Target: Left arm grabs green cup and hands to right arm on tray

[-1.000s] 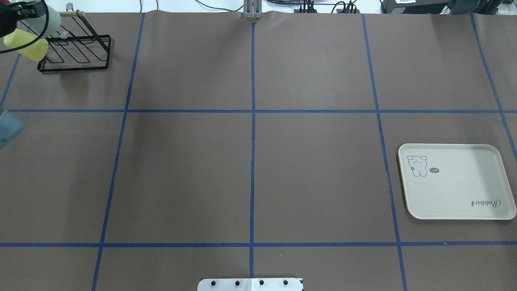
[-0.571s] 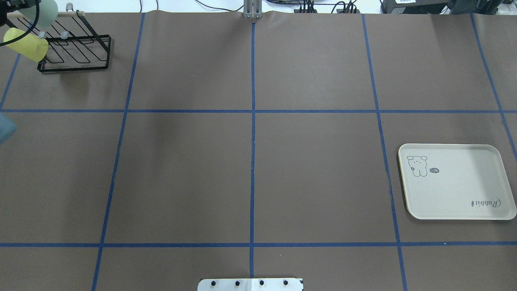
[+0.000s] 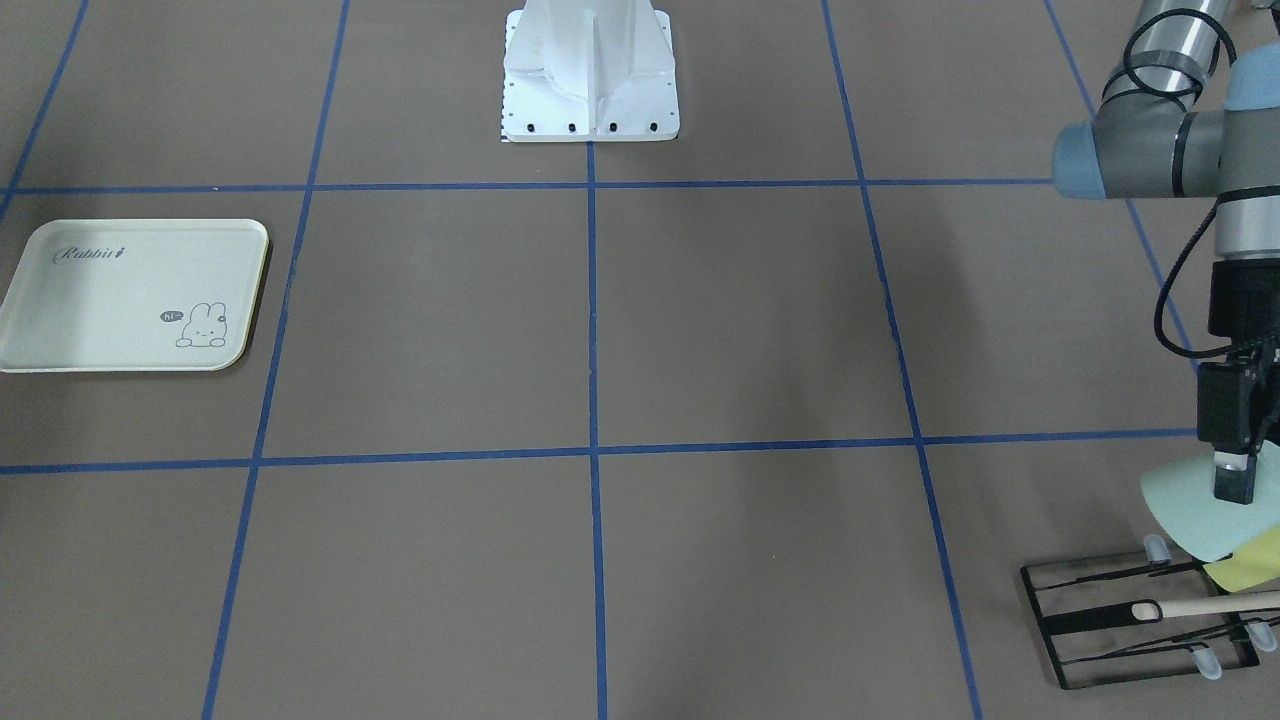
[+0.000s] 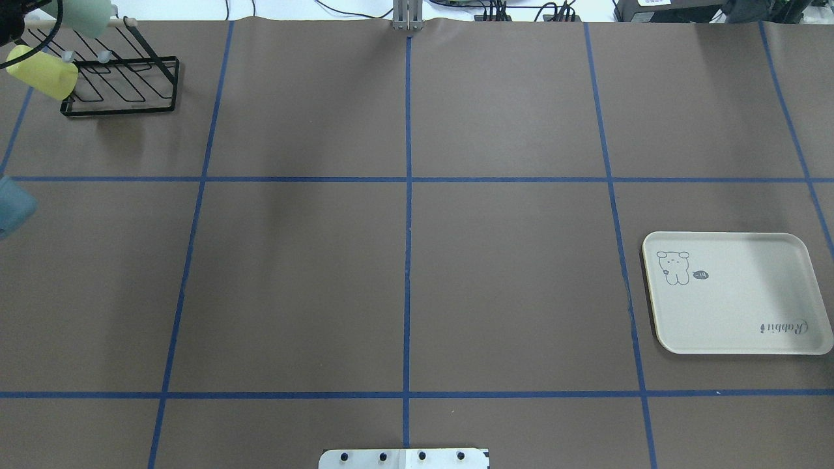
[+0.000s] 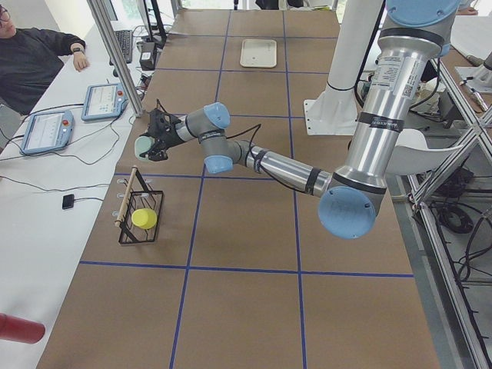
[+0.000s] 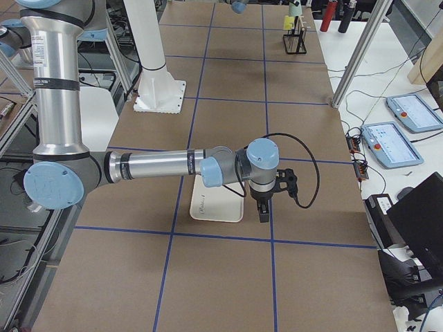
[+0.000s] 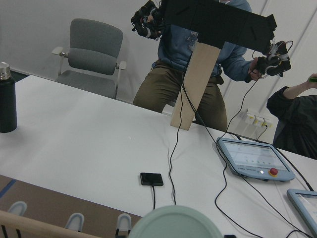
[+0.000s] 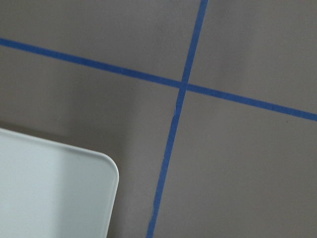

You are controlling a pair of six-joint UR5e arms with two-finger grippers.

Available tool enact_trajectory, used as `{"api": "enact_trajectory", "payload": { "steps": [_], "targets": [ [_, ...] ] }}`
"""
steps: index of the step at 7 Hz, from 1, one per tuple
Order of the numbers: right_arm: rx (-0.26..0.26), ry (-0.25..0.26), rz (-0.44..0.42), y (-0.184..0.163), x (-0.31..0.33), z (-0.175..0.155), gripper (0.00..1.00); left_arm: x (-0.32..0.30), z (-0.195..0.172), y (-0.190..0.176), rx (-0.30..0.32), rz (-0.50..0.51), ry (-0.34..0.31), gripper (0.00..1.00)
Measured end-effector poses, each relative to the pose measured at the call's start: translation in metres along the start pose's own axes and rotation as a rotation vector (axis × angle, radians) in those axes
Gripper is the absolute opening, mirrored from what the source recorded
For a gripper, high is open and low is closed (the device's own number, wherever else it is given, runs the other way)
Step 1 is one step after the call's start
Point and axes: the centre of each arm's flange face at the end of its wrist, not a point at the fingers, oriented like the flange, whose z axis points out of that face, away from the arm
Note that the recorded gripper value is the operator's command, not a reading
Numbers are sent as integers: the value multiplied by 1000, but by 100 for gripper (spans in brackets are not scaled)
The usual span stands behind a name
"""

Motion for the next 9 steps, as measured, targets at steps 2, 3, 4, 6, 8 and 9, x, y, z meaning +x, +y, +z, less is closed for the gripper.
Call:
{"api": "enact_trajectory", "payload": {
  "steps": [2,3,4,6,8,9],
  "targets": [
    [126,-62,-28,-18,-32,16,100,12,0,21,-29,-89,18,17],
    [173,-108,22,-35,-61,15,100,20,-2,31,-44,-133,33,17],
    [209,-165,85,-53,-94,10,99,31,-7,42,-64,-182,53,17],
    [259,-318,201,-74,-167,5,99,62,-26,66,-123,-321,111,17],
    [248,-504,328,-92,-251,-8,99,91,-54,78,-220,-480,166,17],
    [227,-594,358,-95,-293,-14,99,102,-64,83,-292,-565,177,17]
  ]
}}
